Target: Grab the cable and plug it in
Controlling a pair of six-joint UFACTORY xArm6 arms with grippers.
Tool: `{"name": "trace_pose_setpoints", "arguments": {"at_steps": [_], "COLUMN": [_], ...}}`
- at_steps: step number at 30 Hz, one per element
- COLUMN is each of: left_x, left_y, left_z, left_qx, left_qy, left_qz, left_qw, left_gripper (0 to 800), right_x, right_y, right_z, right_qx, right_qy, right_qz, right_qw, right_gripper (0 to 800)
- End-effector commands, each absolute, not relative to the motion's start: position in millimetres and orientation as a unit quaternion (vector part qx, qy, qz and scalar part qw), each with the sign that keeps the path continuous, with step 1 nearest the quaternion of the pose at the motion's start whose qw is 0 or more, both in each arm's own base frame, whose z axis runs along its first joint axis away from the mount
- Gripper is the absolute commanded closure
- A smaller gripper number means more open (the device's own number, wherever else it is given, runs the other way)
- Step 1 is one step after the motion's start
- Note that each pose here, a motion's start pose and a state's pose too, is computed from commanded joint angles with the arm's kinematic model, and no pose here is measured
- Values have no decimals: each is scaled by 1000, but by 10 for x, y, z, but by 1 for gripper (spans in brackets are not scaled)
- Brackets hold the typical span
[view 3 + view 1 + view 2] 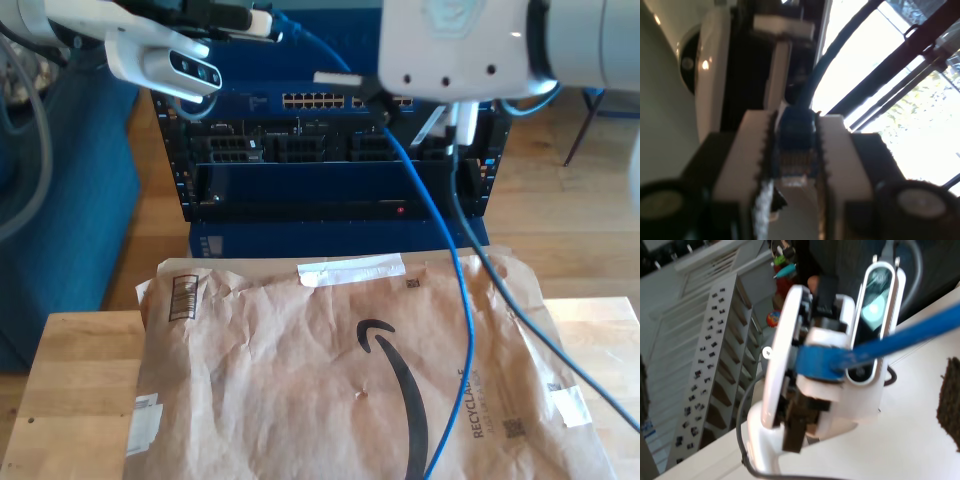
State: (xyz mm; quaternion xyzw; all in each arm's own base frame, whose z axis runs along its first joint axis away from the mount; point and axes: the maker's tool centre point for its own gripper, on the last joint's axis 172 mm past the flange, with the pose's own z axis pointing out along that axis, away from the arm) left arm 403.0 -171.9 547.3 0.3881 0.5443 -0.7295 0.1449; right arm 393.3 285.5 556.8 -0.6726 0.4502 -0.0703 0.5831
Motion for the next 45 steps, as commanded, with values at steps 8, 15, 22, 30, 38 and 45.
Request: {"name": "trace_pose_setpoints", "arguments": {"at_steps": [8, 15, 22, 30, 38, 45], "left_x": [3963, 3857, 3851, 3853, 3825, 3815], "left_y": [-1700, -1648, -1651, -1656, -1648, -1648], "left_z": [5531, 5735, 5728, 5723, 5729, 5738], "left_qx": [396, 406, 408, 408, 411, 413], "left_qy": [525, 483, 480, 479, 476, 476], "left_qz": [-740, -761, -762, -762, -763, -763], "left_qw": [141, 150, 151, 151, 147, 148], "left_gripper": [763, 747, 749, 749, 749, 748], "right_x": [3895, 3881, 3783, 3766, 3766, 3765], "right_y": [2879, 2871, 2946, 2961, 2978, 2996], "right_z": [5684, 5798, 5840, 5839, 5824, 5800], "right_qx": [-666, -656, -659, -657, -653, -654], "right_qy": [445, 442, 432, 434, 440, 440], "right_qz": [-71, -78, -72, -66, -56, -54], "right_qw": [594, 607, 612, 612, 614, 613], "right_gripper": [36, 168, 262, 418, 487, 530]}}
